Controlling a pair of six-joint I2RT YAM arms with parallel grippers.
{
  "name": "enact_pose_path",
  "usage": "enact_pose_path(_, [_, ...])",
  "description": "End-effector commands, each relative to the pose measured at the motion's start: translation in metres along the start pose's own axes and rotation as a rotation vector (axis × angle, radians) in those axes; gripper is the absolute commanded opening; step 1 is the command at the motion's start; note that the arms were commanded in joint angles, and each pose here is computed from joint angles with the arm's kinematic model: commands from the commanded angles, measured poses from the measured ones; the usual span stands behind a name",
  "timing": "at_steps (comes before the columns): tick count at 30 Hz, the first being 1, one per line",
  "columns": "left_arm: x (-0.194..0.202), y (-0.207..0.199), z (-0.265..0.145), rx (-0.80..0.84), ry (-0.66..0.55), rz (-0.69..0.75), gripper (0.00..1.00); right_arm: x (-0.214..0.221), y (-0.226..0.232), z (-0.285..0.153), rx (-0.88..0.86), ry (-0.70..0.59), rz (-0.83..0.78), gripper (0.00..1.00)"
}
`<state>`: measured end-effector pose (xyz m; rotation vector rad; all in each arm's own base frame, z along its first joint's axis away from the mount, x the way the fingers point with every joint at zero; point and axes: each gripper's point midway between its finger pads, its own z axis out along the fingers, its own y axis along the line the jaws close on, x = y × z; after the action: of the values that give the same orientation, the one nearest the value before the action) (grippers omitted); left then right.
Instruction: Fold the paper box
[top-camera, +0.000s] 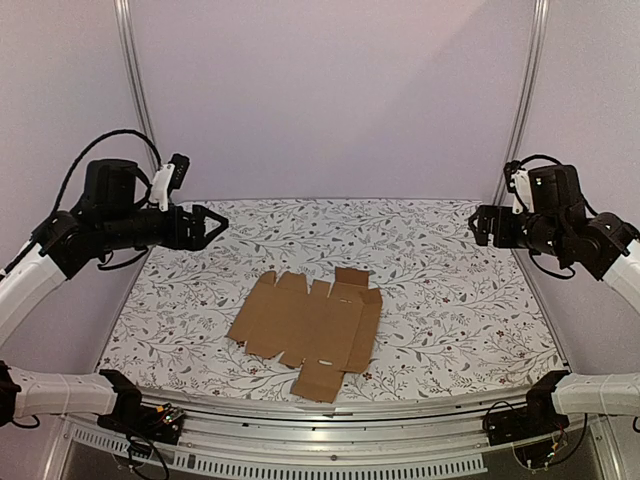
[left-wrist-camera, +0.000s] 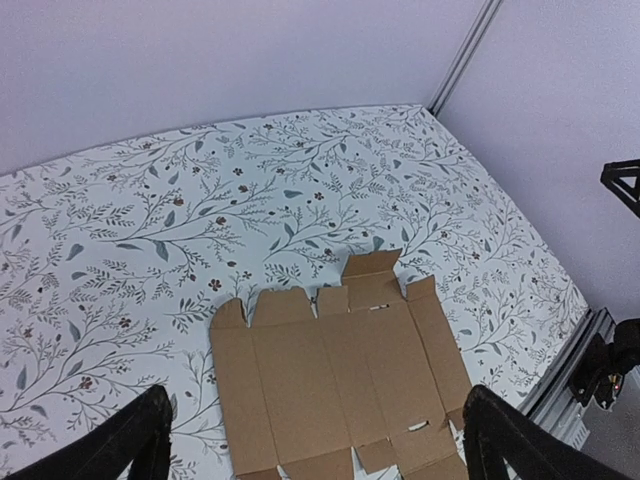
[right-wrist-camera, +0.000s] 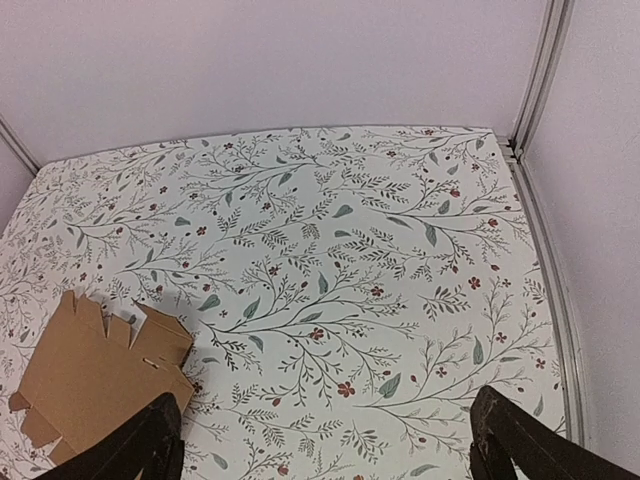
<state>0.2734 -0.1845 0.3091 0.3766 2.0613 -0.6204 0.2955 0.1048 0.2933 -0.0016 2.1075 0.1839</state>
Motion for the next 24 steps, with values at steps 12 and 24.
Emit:
enact_pose_path(12, [0.034, 0.001, 0.017, -0.072, 0.115, -0.019, 0.99, 0.042, 0.048, 0.018, -0.246, 0.171, 0.081, 0.99])
enact_pose_path(24, [0.081, 0.027, 0.024, -0.173, 0.148, -0.129, 1.00, 0.120, 0.106, 0.040, -0.360, 0.353, 0.171, 0.97])
